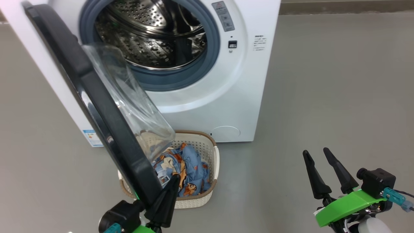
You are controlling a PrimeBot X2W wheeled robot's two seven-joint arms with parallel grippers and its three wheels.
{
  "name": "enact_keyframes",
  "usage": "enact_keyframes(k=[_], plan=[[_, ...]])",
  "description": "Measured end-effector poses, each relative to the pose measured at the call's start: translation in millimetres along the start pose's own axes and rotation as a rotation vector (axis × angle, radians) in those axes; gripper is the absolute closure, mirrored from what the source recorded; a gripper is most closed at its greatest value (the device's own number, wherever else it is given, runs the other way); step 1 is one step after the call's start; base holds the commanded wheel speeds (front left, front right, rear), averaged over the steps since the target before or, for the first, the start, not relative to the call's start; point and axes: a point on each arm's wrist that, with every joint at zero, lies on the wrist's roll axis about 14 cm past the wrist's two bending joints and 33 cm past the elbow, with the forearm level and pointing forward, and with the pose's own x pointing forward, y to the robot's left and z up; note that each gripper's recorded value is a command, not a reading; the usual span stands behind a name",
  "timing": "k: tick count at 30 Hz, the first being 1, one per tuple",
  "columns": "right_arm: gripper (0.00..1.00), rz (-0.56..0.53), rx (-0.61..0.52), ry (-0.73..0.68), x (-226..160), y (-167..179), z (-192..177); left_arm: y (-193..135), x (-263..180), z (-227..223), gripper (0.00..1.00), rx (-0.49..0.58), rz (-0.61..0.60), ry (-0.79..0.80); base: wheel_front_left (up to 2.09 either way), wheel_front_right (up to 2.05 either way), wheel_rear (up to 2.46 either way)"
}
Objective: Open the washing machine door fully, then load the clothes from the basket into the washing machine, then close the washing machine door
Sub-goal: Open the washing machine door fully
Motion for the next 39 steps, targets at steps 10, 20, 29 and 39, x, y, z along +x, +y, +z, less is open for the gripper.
enact_keyframes(k=[10, 20, 29, 39], plan=[[0.00, 0.066, 0.011, 0.028, 12.2, 23.0, -10.9, 29.3, -25.2, 5.3, 1.00, 0.028, 0.108, -0.009, 0.00, 0.00, 0.00], [0.00, 0.128, 0.014, 0.036, 23.6, 44.1, -14.5, 68.7, -59.0, 15.9, 1.00, 0.060, 0.263, -0.026, 0.00, 0.00, 0.00], [0.00, 0.183, 0.023, 0.051, 33.6, 64.3, -21.0, 103.2, -85.4, 32.0, 1.00, 0.096, 0.390, -0.046, 0.00, 0.00, 0.00], [0.00, 0.233, 0.049, 0.074, 43.1, 86.6, -32.6, 151.4, -122.1, 46.1, 1.00, 0.137, 0.572, -0.022, 0.00, 0.00, 0.00]])
